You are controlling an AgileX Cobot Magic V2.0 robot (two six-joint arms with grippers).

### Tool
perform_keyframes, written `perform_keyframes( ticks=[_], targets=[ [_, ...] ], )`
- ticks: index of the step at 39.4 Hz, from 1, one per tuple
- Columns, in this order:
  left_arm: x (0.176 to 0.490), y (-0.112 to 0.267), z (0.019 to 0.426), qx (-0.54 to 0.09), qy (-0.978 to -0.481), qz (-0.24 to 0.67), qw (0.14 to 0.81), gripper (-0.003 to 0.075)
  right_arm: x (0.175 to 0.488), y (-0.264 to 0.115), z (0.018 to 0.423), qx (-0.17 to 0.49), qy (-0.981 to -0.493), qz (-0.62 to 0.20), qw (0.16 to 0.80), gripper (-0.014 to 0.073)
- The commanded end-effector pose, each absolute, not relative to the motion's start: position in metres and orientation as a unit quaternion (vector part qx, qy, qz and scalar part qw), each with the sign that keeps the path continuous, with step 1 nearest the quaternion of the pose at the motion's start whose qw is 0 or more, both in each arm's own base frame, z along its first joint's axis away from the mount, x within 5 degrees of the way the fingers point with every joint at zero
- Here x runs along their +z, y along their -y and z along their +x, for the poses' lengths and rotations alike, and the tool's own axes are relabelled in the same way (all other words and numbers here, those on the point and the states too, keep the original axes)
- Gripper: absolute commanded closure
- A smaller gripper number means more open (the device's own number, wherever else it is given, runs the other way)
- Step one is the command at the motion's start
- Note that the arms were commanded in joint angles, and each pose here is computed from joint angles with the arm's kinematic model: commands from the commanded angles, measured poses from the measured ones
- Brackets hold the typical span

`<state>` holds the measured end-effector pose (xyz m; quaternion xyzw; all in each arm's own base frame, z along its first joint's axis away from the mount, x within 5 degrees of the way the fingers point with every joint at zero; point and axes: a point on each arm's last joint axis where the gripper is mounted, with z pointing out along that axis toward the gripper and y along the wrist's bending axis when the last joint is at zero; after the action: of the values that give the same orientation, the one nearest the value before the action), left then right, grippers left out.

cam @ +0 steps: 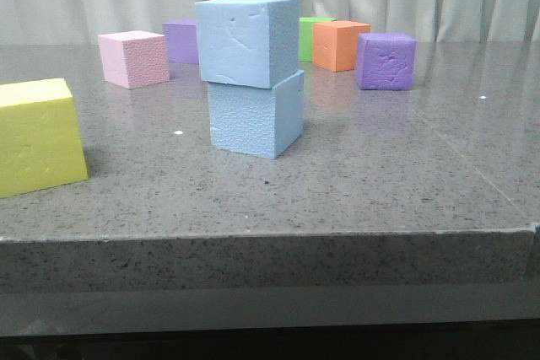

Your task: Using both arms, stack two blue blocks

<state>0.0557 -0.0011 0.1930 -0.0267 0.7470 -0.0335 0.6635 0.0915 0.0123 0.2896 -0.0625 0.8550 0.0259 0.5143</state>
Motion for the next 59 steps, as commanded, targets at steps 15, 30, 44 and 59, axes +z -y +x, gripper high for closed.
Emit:
perform_keyframes(
  ticks=[15, 30, 44, 59],
  targets=[
    [0.201, 0.001, 0.055, -0.038, -0.711, -0.031, 0.702, 0.0741, 0.304, -0.013, 0.094, 0.029, -0.831, -0.061, 0.552, 0.0655],
    [0.201, 0.001, 0.055, -0.038, -0.711, -0.031, 0.702, 0.0741, 0.304, -0.013, 0.094, 0.029, -0.831, -0.061, 0.552, 0.0655],
    [0.201, 0.001, 0.055, -0.038, -0.711, -0.031, 0.701, 0.0741, 0.300, -0.011, 0.090, 0.020, -0.771, -0.072, 0.633, 0.0655],
    [0.201, 0.001, 0.055, -0.038, -0.711, -0.031, 0.701, 0.0741, 0.227, -0.002, 0.058, 0.016, -0.694, -0.003, 0.720, 0.0655]
  ],
)
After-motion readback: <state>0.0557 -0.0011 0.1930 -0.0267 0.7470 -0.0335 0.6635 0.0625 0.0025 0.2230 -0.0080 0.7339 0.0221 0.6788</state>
